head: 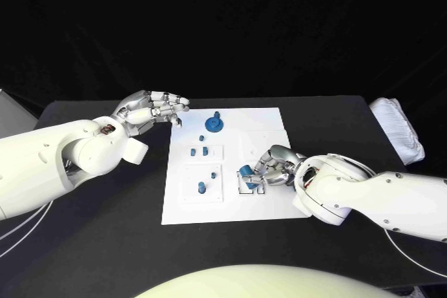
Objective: Assemble the parts on the task board
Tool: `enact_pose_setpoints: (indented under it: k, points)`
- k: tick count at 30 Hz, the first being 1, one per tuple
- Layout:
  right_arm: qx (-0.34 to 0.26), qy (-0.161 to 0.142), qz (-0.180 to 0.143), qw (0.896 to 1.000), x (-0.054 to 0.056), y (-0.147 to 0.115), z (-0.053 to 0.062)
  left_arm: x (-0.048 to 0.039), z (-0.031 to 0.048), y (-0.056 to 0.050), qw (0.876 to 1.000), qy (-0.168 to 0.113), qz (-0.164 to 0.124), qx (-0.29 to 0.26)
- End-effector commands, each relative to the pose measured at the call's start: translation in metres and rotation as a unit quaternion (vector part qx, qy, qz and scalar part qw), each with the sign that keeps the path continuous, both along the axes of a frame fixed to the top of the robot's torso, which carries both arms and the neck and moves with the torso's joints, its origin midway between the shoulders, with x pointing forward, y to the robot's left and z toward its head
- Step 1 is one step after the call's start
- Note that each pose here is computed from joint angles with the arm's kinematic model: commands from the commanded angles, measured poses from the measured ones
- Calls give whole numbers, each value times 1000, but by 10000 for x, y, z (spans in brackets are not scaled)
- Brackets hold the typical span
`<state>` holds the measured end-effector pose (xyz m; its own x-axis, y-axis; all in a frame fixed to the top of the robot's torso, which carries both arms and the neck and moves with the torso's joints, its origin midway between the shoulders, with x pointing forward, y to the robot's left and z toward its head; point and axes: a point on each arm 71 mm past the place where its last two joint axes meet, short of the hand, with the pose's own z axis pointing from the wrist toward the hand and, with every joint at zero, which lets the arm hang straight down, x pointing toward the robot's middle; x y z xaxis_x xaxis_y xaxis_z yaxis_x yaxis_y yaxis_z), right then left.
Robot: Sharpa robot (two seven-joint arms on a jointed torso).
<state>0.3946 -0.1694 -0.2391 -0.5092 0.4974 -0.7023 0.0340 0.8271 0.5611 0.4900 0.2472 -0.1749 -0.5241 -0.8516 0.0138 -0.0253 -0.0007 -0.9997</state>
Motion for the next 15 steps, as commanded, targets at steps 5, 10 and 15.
enact_pose_setpoints:
  k: [5, 10, 15]
  points:
    - [-9, 1, 11, 1000, -22, 10, -10, -11, 10, -14, 1000, -2, -10, -4]
    - [-8, 0, 11, 1000, -31, 11, -7, -11, 10, -11, 1000, -2, -10, -4]
    - [-7, -1, 11, 1000, -41, 9, -3, -10, 9, -8, 1000, -1, -10, -4]
